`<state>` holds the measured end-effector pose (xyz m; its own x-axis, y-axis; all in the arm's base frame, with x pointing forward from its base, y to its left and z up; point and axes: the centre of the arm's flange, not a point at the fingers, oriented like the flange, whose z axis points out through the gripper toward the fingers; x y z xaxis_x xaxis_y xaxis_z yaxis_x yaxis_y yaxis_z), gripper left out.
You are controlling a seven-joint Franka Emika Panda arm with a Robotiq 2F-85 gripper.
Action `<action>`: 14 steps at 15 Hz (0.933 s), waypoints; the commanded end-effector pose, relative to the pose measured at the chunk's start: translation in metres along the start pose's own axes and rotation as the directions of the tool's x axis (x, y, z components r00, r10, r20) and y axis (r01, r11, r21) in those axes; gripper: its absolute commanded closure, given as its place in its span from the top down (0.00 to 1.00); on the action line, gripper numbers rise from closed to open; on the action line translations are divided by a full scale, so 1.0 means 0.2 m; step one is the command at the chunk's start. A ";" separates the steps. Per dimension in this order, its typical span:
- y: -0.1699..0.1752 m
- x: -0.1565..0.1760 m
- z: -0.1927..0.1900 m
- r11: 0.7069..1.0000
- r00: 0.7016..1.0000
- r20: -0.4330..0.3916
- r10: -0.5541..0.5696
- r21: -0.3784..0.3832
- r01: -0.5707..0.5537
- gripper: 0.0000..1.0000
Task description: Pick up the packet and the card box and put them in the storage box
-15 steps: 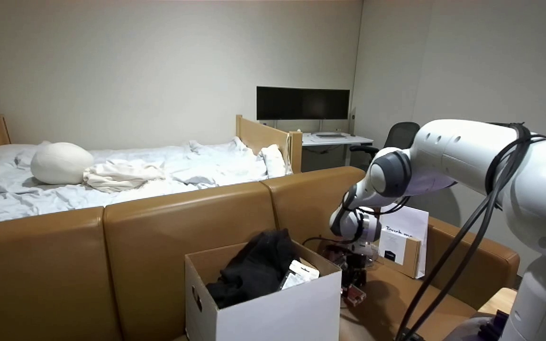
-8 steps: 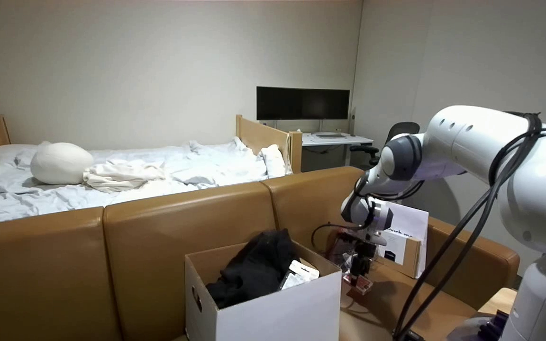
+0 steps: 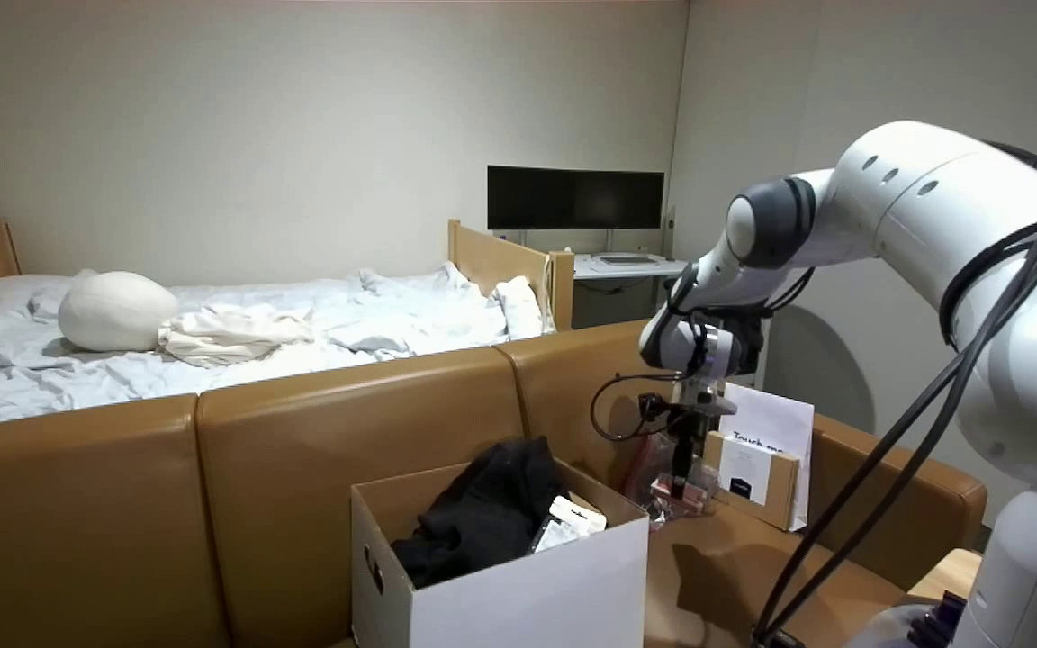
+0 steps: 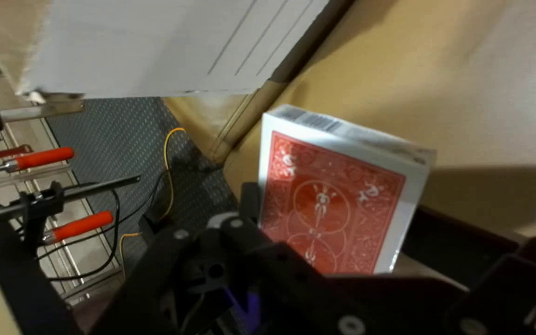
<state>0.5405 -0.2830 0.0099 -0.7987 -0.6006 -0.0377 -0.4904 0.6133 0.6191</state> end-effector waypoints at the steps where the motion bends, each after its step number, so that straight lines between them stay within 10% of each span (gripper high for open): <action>1: 0.43 -0.05 -0.12 0.990 0.986 -0.094 -0.140 0.001 0.141 0.51; 10: 1.21 -0.84 -0.22 0.880 0.815 -0.377 -0.440 0.001 0.475 0.51; 11: 1.30 -0.97 -0.22 0.865 0.792 -0.401 -0.461 -0.003 0.503 0.88; 14: 1.61 -1.27 -0.19 0.833 0.737 -0.439 -0.513 -0.048 0.551 1.00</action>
<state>0.5903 0.0003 0.2148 -0.2469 -0.9689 -0.0154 -0.8312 0.2036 0.5174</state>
